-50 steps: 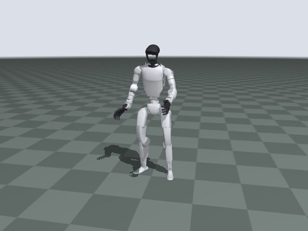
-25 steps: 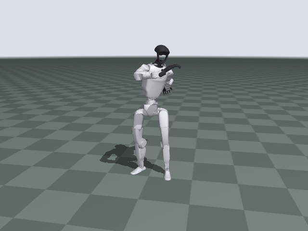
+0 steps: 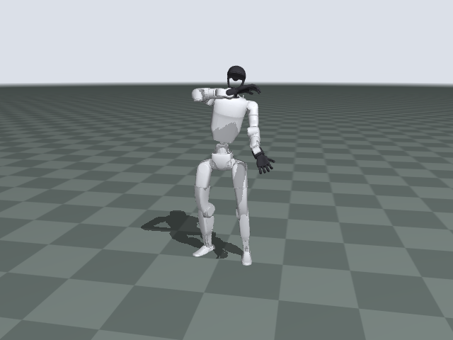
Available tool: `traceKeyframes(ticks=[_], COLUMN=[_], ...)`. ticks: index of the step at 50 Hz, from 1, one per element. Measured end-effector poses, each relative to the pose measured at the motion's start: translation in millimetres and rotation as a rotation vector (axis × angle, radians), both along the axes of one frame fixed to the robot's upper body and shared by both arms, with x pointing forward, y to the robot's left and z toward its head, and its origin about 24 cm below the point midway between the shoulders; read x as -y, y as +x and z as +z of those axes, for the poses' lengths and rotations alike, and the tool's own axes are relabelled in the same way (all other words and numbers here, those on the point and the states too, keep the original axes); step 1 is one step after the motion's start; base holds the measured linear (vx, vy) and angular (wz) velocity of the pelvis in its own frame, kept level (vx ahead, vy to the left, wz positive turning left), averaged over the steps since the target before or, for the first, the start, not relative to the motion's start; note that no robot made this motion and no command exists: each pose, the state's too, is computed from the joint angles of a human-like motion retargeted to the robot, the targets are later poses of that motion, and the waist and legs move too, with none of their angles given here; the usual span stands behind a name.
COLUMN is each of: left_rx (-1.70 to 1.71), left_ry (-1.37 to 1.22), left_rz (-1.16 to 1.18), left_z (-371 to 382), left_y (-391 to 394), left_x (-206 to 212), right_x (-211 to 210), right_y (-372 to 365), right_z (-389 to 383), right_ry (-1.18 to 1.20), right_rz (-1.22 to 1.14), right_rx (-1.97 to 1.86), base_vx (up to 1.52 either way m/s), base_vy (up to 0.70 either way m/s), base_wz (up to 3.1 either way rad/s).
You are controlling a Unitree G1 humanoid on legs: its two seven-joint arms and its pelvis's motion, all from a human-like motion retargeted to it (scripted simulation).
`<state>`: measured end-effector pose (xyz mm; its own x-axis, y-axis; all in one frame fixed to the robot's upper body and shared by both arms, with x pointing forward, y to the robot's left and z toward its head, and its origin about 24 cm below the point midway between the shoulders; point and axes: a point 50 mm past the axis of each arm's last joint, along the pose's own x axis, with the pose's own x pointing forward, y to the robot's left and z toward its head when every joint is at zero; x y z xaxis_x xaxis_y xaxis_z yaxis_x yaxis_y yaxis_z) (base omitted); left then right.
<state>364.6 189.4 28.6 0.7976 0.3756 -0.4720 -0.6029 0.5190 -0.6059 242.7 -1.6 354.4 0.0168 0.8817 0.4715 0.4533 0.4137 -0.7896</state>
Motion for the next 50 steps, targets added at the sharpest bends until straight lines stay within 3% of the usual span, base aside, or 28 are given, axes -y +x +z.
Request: traceKeyframes(ticks=[5, 12, 17, 20, 22, 23, 25, 30, 36, 43, 50], left_rx=[0.364, 0.513, 0.534, 0.505, 0.466, 0.518, 0.504, 0.081, -0.687, -1.095, -1.223], left_ry=[0.205, 0.197, 0.115, 0.122, 0.282, 0.167, 0.124, 0.189, 0.338, 0.340, 0.396], left_rz=[-0.222, -0.282, -0.297, -0.308, -0.353, -0.378, -0.409, -0.353, -0.222, 0.156, 0.443], left_z=[151.1, 250.1, 256.1, 231.0, 199.7, 186.8, 143.6, -11.0, -150.4, -120.1, -32.7], left_y=[56.6, 60.1, 57.6, 58.6, 57.8, 56.5, 51.9, -4.1, -199.1, -431.4, -550.1], left_x=[74.3, 116.6, 128.2, 125.9, 121.1, 117.9, 101.7, 26.1, -98.4, -201.7, -238.1], right_x=[-6.5, 0.3, 9.0, 14.3, 16.7, 18.1, 19.7, 21.3, 27.4, 48.8, 64.4], right_y=[-5.2, 1.8, 8.3, 11.2, 12.4, 13.1, 14.2, 14.7, 11.1, 11.3, 15.5], right_z=[5.5, 24.9, 33.1, 35.0, 34.5, 33.5, 31.6, 27.4, 24.4, 22.9, 24.4], right_ry=[-0.025, 0.045, 0.083, 0.090, 0.080, 0.059, 0.038, 0.018, -0.012, -0.030, -0.043], right_rz=[0.003, -0.066, -0.112, -0.134, -0.143, -0.151, -0.154, -0.137, -0.115, -0.142, -0.199], right_rx=[0.029, 0.065, 0.083, 0.097, 0.101, 0.104, 0.105, 0.089, 0.102, 0.122, 0.129], base_vx=[-0.03, -0.01, 0.00, -0.01, -0.01, -0.01, 0.00, 0.01, 0.03, 0.03, 0.01], base_vy=[0.05, 0.05, 0.01, 0.02, 0.01, 0.00, -0.01, -0.01, -0.02, -0.02, -0.01], base_wz=[-0.52, -0.31, 0.04, 0.28, 0.36, 0.39, 0.40, 0.37, 0.23, 0.24, 0.29])
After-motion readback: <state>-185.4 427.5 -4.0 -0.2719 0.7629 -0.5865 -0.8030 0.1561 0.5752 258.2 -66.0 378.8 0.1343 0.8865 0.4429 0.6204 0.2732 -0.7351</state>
